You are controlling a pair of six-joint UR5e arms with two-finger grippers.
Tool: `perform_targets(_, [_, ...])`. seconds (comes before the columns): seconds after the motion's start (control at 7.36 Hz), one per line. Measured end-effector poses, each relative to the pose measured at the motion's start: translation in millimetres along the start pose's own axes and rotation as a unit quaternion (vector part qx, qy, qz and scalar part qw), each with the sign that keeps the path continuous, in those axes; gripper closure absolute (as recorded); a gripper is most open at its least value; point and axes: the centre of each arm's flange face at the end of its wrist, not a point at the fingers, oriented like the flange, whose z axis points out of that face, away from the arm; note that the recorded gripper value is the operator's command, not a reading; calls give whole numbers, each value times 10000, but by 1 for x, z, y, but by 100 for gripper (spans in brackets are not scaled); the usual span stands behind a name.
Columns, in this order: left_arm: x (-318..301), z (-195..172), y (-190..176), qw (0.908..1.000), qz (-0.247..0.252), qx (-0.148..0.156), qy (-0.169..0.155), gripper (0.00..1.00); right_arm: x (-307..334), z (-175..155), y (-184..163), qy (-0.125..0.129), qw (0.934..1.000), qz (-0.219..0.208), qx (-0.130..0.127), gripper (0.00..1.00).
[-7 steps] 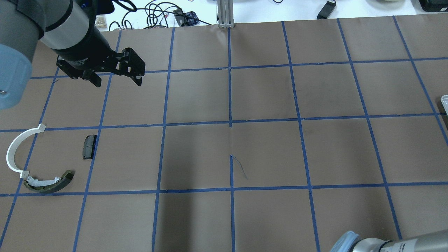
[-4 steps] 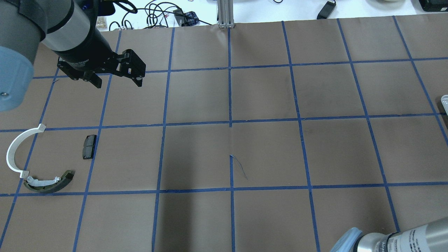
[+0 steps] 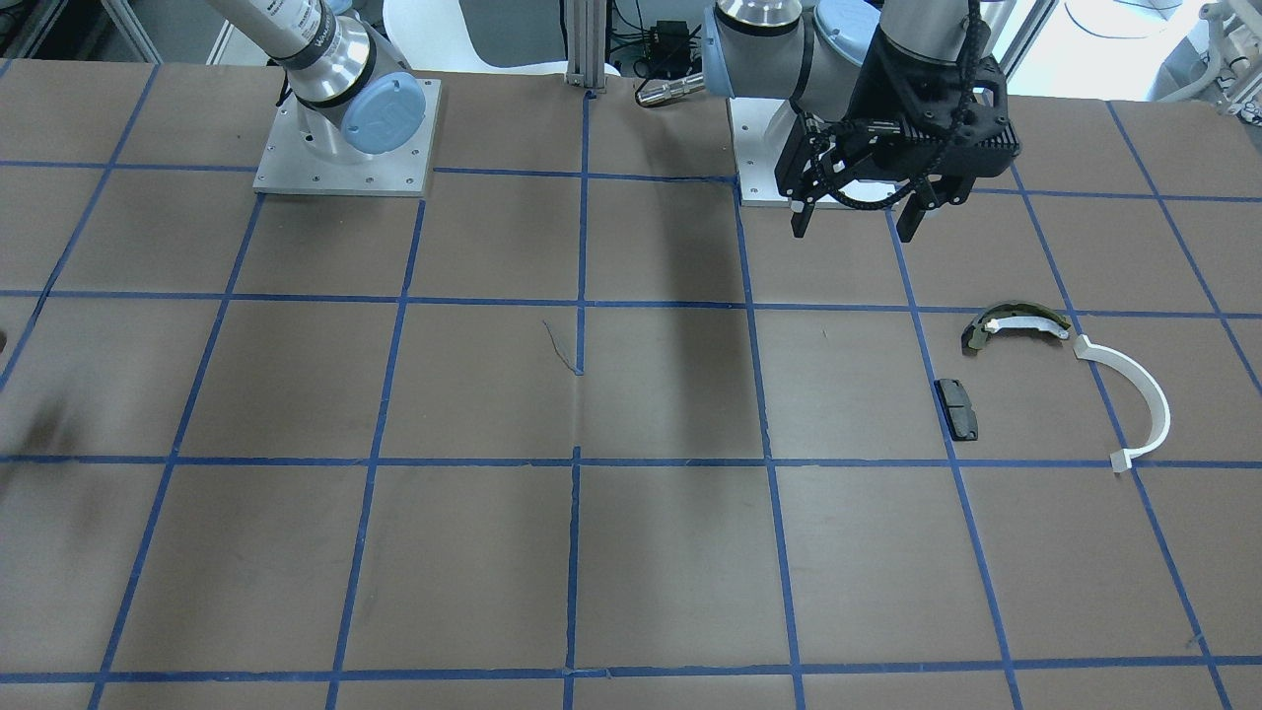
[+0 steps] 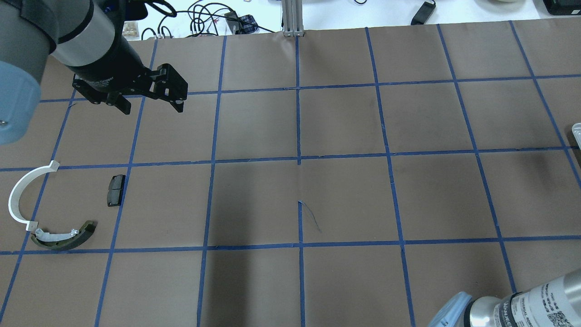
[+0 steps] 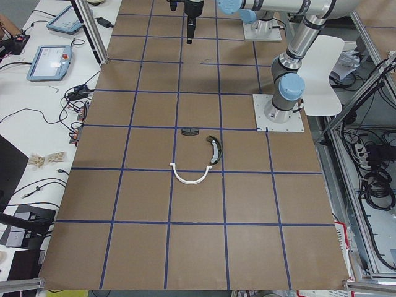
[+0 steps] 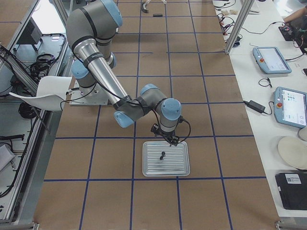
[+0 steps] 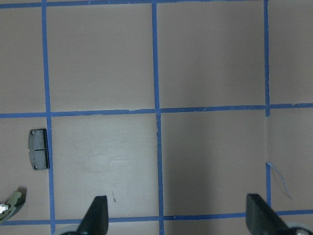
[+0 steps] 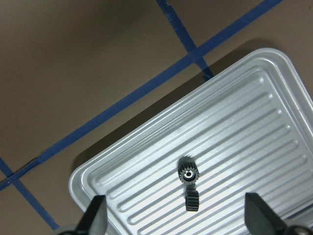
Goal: Place bearing gear from tray to pile
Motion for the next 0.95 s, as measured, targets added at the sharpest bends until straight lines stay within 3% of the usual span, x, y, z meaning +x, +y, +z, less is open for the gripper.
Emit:
perform_targets(0.41, [-5, 0, 0, 10000, -55, -9, 2, 0, 16, 39, 3, 158, 9990, -419, 56, 16])
perform_targets(0.95, [-8, -1, 2, 10000, -83, -4, -6, 0, 22, 69, 3, 100, 9970, -762, 87, 30])
